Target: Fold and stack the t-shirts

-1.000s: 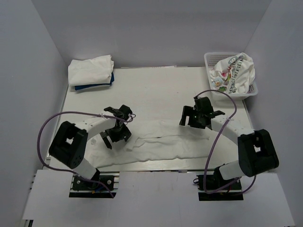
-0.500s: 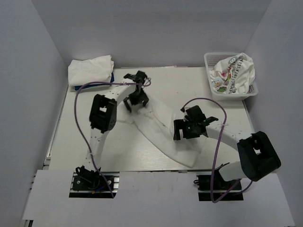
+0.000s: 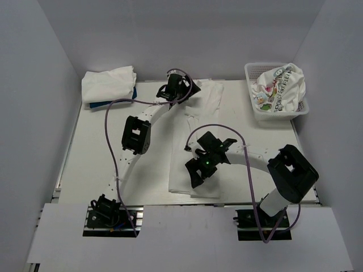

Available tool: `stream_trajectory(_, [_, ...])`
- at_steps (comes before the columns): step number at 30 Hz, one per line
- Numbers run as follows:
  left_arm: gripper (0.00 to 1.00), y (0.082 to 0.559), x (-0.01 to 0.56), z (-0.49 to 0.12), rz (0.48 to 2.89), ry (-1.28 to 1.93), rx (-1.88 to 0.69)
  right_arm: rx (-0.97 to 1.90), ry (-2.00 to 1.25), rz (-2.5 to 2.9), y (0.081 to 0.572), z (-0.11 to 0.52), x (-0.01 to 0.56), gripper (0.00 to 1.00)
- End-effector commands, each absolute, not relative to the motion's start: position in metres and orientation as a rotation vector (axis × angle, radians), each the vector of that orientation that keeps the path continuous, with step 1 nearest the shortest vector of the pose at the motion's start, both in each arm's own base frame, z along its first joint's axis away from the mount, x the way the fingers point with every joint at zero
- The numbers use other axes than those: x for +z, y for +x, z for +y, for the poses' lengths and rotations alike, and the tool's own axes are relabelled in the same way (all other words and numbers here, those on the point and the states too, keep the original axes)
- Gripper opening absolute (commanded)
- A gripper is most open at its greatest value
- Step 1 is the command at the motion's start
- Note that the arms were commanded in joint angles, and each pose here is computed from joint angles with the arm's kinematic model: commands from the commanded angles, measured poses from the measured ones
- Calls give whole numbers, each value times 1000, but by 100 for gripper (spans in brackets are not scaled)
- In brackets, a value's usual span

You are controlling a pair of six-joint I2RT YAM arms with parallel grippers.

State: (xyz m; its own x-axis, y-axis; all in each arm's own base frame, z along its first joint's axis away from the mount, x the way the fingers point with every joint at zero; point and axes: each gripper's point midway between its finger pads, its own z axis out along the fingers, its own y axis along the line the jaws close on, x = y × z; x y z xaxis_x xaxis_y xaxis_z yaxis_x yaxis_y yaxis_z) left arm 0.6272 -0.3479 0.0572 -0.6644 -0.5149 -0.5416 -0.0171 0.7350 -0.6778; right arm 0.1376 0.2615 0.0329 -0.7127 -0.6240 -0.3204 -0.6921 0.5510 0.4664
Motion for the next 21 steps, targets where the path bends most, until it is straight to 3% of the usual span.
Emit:
stream_trajectory(1, [99,636,41,-370,2065,-364,-1006,956,-1312,2693,110,264,35,83])
stream_trajectory(3, [99,647,53,-370,2019,-384,-1001,936,-1323,2692,112,266,34,83])
stream_trajectory(4, [99,650,52,-361,2029,-406,-976,920,-1322,2695,113,266,35,89])
stream_trajectory(11, [99,649,83,-330,2022,-401,-851,895,-1250,2552,132,279,65,90])
stream_trajectory(16, [99,656,172,-329,1901,-356,-955,922,-1145,2406,142,290,101,90])
stream_trajectory(21, [99,619,236,-308,1940,-247,-848,773,-890,2355,160,264,126,90])
